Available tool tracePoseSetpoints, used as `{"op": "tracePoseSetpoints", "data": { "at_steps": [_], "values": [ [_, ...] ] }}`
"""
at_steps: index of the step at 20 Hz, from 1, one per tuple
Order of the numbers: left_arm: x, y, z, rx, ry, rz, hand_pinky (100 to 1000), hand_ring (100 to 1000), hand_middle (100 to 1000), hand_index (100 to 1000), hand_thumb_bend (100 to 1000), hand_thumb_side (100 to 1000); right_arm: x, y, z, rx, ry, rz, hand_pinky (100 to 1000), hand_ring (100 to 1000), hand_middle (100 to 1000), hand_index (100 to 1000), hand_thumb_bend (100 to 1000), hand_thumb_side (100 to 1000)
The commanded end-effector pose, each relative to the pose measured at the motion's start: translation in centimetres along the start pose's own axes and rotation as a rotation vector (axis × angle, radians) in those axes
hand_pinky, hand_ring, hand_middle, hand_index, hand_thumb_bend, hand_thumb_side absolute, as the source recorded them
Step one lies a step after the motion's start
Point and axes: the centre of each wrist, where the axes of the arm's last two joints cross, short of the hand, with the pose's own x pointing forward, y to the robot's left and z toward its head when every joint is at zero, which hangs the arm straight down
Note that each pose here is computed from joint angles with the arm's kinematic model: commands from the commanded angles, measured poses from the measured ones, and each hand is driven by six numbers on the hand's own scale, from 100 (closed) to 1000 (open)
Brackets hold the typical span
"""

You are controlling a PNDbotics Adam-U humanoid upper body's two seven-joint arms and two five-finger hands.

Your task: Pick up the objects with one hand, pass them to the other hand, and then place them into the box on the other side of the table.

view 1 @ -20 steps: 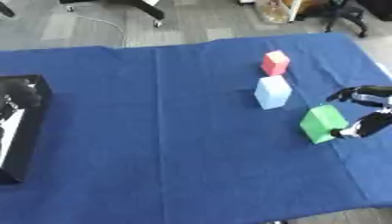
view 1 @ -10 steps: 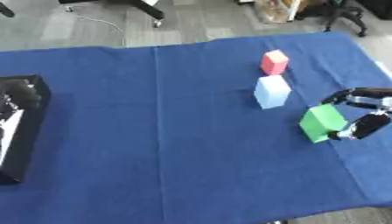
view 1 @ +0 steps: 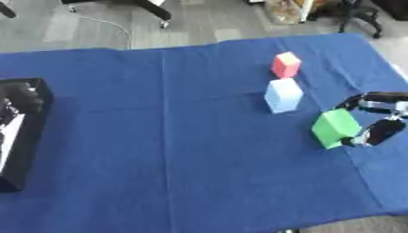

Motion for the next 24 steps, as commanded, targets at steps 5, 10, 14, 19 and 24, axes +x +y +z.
{"op": "tracePoseSetpoints", "data": {
  "at_steps": [5, 10, 14, 19, 24],
  "values": [
    [0.8, 0.1, -0.6, -0.006, -0.037, -0.007, 667, 633, 596, 725, 333, 863, -0.2, -1.3, 0.6, -0.031, 0.012, 0.026, 900, 875, 798, 799, 334, 368],
    [0.8, 0.2, -0.6, -0.006, -0.035, -0.008, 667, 633, 596, 725, 332, 864, 0.1, -1.4, 0.8, -0.074, -0.003, 0.022, 894, 860, 773, 688, 316, 369],
    [0.8, 0.2, -0.5, -0.006, -0.034, -0.009, 667, 633, 596, 725, 331, 865, 0.5, -1.4, 1.1, -0.124, -0.025, 0.016, 890, 846, 753, 594, 301, 357],
    [0.7, 0.3, -0.5, -0.004, -0.031, -0.012, 667, 633, 596, 725, 329, 866, 1.3, -1.6, 1.5, -0.19, -0.057, -0.007, 886, 826, 727, 528, 287, 350],
    [0.7, 0.4, -0.5, -0.003, -0.028, -0.02, 667, 633, 596, 726, 327, 865, 2.2, -1.5, 1.9, -0.258, -0.111, -0.074, 882, 796, 689, 512, 262, 355]
  ]
}}
